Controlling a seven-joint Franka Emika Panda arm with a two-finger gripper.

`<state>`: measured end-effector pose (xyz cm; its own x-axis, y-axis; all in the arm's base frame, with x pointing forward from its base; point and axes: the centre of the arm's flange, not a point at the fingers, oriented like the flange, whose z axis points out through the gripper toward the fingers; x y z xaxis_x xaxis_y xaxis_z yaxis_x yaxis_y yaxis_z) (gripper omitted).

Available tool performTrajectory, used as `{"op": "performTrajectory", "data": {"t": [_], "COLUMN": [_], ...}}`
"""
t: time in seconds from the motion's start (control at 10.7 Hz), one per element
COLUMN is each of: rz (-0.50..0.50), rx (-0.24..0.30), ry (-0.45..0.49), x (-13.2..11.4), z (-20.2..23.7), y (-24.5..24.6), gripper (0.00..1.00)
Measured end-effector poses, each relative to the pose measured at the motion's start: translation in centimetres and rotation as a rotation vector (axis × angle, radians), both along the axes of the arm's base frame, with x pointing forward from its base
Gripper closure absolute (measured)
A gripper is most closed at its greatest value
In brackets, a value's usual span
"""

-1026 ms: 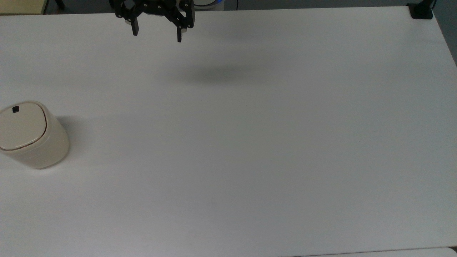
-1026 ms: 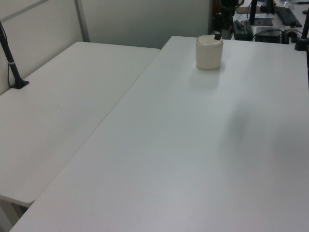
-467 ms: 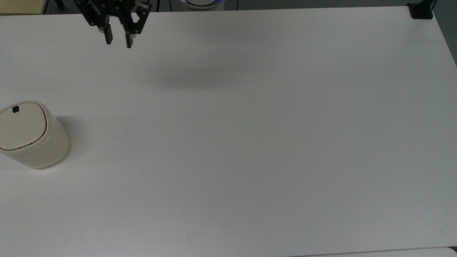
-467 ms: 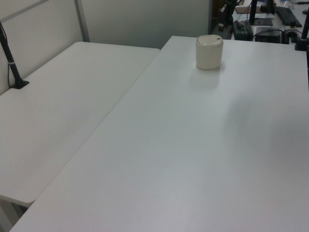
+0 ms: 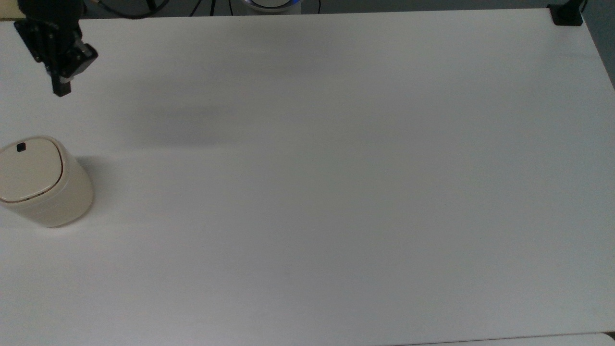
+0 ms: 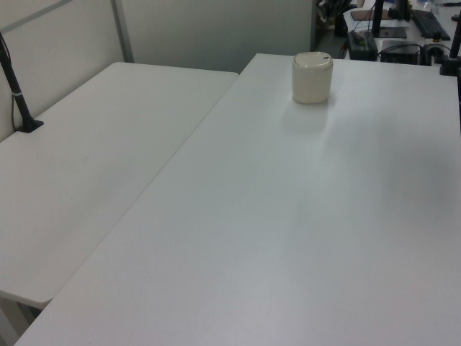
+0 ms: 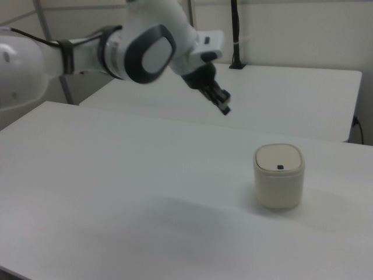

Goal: Open the trash bin
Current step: 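Move the gripper toward the cream trash bin and lower it over the lid, then press the gripper onto the lid's front edge to pop it open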

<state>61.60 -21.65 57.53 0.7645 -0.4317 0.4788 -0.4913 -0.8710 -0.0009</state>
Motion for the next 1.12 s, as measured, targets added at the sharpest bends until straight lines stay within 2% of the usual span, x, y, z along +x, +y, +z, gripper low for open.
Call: {"op": "performTrajectory", "data": {"t": [0.19, 0.37, 0.84, 1.12], "rz": [-0.110, -0.164, -0.213, -0.231], "rx": [0.004, -0.015, -0.068, -0.068], "ry": [-0.083, -0.117, -0.158, -0.129], "x": [0.8, 1.3, 1.8, 1.6], "z": [-1.8, -4.3, -10.7, -13.3], "y": [-3.0, -5.8, -10.5, -12.0], "gripper": [0.99, 0.99, 0.99, 0.99]}}
